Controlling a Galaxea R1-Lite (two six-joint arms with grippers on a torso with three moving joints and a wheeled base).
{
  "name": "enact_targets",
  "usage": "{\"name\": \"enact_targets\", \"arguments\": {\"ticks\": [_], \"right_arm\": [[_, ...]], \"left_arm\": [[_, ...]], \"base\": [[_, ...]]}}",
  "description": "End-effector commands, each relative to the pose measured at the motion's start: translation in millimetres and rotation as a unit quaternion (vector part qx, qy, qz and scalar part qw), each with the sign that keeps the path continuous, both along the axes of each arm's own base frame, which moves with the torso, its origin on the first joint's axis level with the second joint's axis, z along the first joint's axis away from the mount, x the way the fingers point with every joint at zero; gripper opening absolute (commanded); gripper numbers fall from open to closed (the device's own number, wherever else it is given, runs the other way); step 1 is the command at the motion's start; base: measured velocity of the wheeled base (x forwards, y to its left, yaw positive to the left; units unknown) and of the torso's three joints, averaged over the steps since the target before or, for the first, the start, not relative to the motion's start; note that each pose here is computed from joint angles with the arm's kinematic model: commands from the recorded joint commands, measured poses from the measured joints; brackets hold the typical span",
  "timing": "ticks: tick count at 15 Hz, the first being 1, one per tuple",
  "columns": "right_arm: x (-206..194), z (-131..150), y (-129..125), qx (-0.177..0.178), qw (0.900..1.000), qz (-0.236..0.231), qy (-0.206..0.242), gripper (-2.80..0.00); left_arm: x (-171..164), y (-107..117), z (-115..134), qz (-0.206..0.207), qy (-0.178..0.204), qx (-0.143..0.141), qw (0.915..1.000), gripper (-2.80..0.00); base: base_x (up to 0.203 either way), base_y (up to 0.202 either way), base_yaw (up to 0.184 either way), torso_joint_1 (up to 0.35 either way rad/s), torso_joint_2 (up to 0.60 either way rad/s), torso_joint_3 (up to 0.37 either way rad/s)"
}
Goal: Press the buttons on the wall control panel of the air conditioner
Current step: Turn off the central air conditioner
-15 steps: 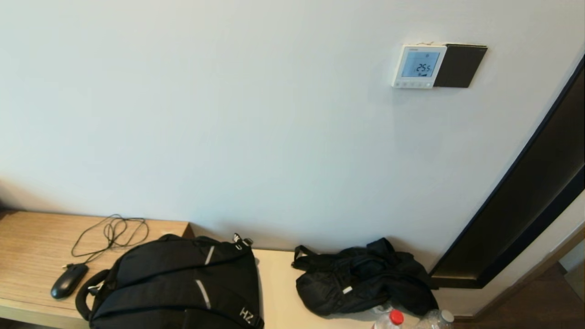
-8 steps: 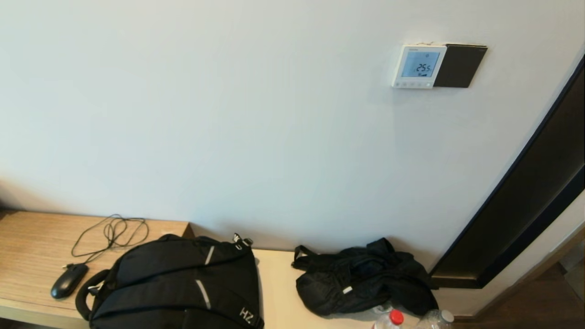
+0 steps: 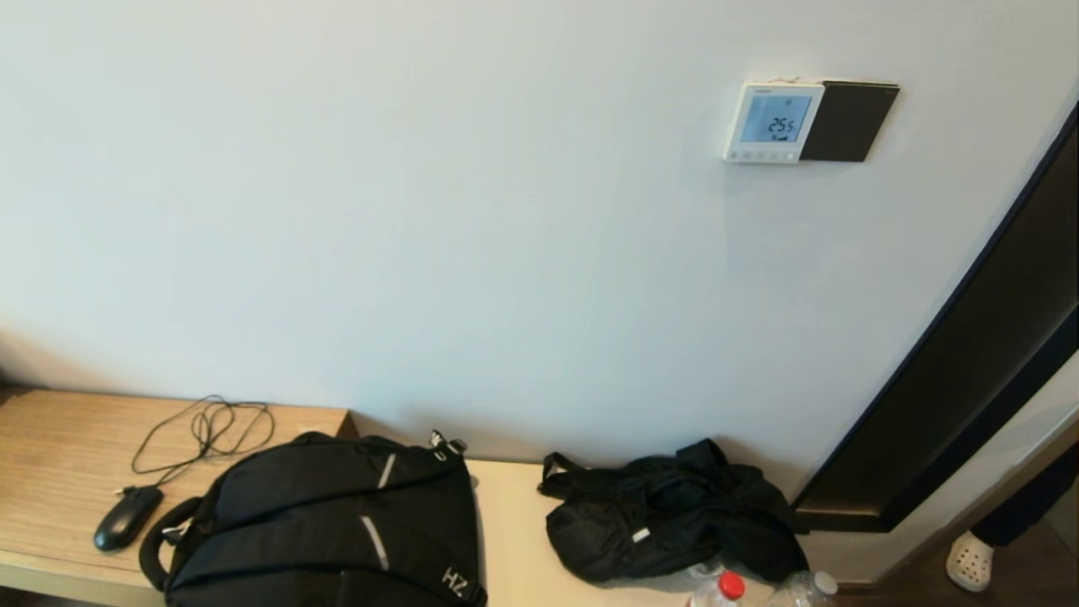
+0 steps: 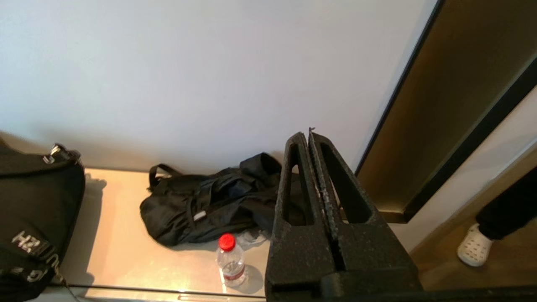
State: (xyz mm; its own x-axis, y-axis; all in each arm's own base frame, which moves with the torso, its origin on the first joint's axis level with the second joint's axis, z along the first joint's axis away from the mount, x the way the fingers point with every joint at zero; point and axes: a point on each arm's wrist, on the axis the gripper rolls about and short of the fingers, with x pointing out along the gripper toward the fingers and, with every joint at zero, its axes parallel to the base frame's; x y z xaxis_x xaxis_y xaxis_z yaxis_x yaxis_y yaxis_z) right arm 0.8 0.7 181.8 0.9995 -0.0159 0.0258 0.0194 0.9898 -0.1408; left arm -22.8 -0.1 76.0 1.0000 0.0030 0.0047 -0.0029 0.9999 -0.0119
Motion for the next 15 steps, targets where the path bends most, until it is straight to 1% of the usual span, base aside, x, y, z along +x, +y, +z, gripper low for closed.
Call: {"name": "enact_targets", "arguments": {"ticks": [1,3,5,9,15], "right_arm": [[26.2,31.4,-2.0,0.002,1.000,-0.014,0.023,-2.80],[36.1,52.5,-3.6,0.003,1.000,-0.025,0.015,-2.80],[43.6,64.6,-4.8,0.005,0.999,-0.031,0.011,-2.80],[66.0,80.7,-7.8,0.005,0.999,-0.035,0.000,-2.80],[89.4,91.0,-9.4,0.016,0.999,-0.028,0.015,-2.80]], "left_arm": [[0.0,0.0,0.0,0.000,0.000,0.000,1.0000,-2.80],[0.0,0.0,0.1,0.000,-0.001,0.000,1.0000,-2.80],[0.0,0.0,0.0,0.000,0.000,0.000,1.0000,-2.80],[0.0,0.0,0.0,0.000,0.000,0.000,1.0000,-2.80],[0.0,0.0,0.1,0.000,-0.001,0.000,1.0000,-2.80]], "base": [[0.000,0.000,0.000,0.000,0.00,0.000],[0.000,0.000,0.000,0.000,0.00,0.000],[0.000,0.000,0.000,0.000,0.00,0.000],[0.000,0.000,0.000,0.000,0.00,0.000],[0.000,0.000,0.000,0.000,0.00,0.000]]}}
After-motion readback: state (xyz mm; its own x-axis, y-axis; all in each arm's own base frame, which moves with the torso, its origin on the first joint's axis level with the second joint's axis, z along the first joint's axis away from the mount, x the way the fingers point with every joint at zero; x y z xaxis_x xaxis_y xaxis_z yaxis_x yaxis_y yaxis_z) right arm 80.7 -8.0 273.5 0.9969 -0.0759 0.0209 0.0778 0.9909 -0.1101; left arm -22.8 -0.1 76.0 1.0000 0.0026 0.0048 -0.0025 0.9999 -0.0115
